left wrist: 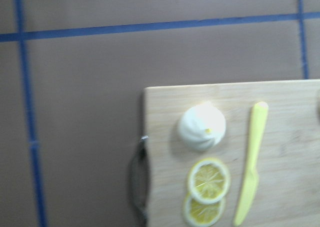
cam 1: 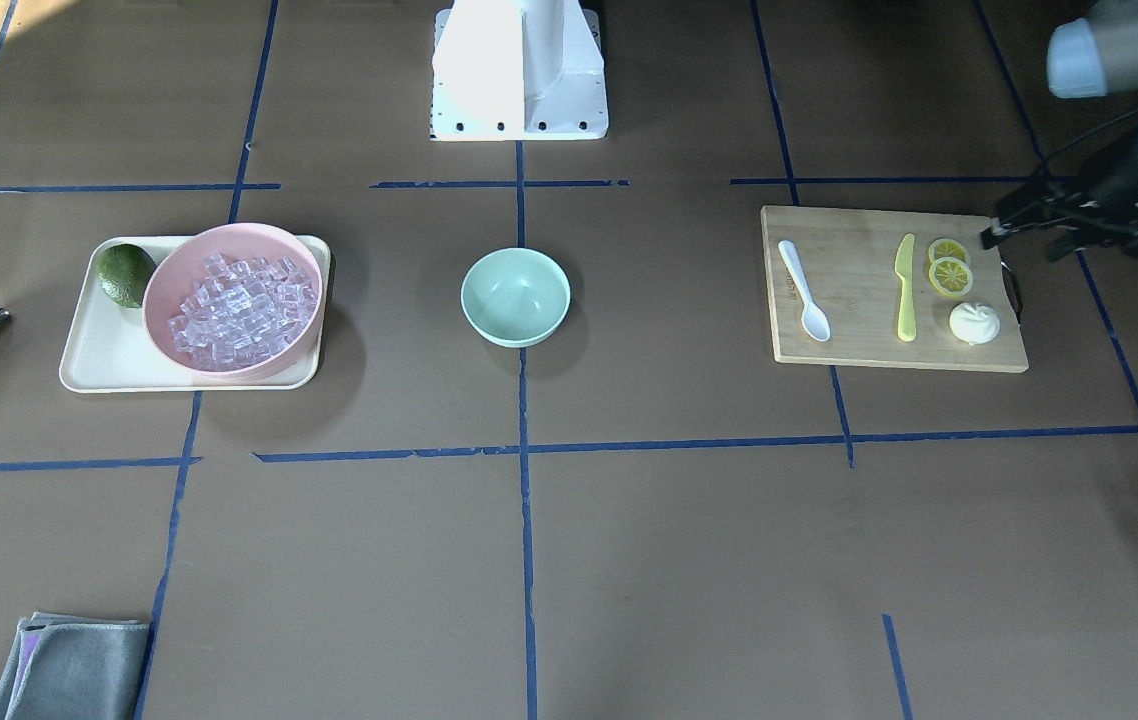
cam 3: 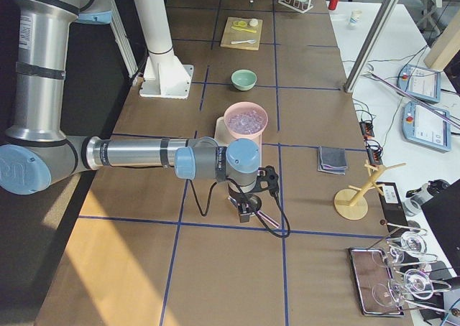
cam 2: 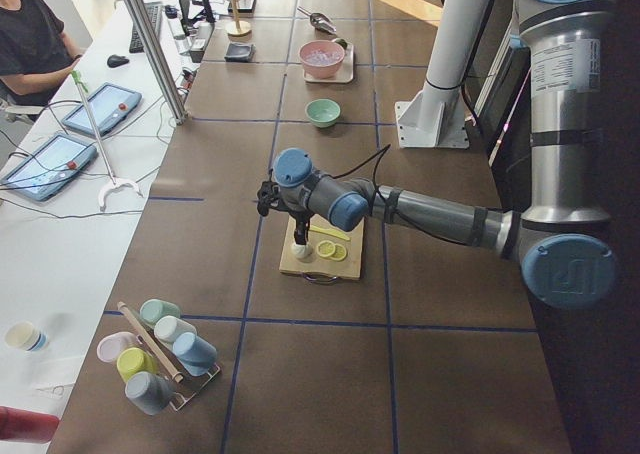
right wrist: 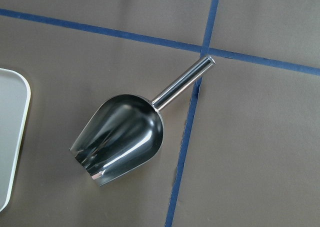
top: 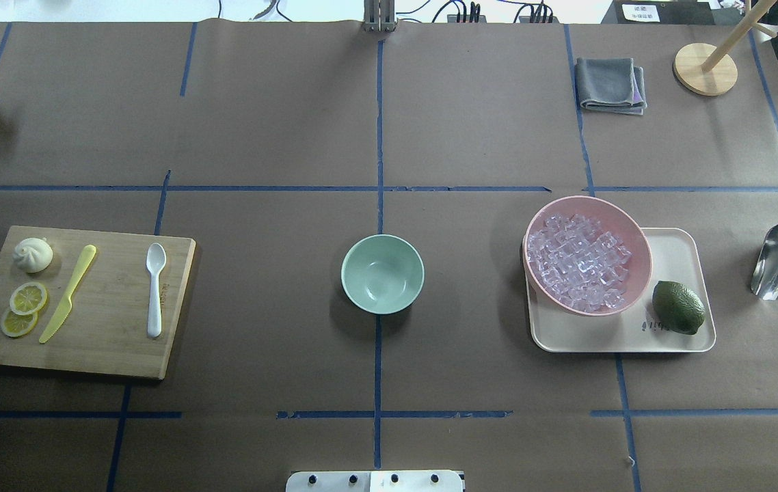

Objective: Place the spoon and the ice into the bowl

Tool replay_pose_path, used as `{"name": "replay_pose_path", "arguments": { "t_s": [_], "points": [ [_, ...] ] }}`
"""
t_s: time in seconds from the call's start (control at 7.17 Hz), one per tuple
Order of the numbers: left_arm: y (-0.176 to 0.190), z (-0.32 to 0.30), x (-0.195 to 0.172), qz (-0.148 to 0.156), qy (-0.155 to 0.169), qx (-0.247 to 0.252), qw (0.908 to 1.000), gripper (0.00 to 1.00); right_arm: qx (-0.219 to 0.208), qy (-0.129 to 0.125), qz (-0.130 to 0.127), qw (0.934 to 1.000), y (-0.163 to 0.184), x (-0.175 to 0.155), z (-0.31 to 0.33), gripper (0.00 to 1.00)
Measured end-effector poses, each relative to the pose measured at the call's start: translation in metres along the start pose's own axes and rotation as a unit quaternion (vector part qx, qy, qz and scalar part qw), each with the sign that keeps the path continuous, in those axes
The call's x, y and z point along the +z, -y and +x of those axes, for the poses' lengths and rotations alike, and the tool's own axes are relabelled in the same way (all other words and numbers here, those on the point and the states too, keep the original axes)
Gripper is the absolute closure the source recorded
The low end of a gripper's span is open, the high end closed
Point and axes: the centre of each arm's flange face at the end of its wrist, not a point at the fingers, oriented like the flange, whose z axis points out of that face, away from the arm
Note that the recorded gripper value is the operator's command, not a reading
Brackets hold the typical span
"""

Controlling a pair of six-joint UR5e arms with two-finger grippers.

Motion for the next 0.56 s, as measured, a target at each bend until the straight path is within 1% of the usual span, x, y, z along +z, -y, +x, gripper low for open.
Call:
{"name": "replay_pose_path", "arguments": {
  "t_s": [0.28,0.42,0.56],
  "points": [
    [-0.012,0.086,0.060,0.001,0.026,-0.053,0.9982,0.00,-0.006,0.000,0.002,1.0000,0.001,-0.001,-0.002,0.00],
    [-0.022,0.111,0.082,0.002,0.034,-0.061,0.9975,0.02,-0.009,0.000,0.004,1.0000,0.001,-0.002,-0.003,0.00],
    [-0.029,0.126,0.099,0.005,0.044,-0.059,0.9973,0.02,-0.011,0.000,0.006,0.9999,0.002,-0.002,-0.003,0.00]
  ]
}}
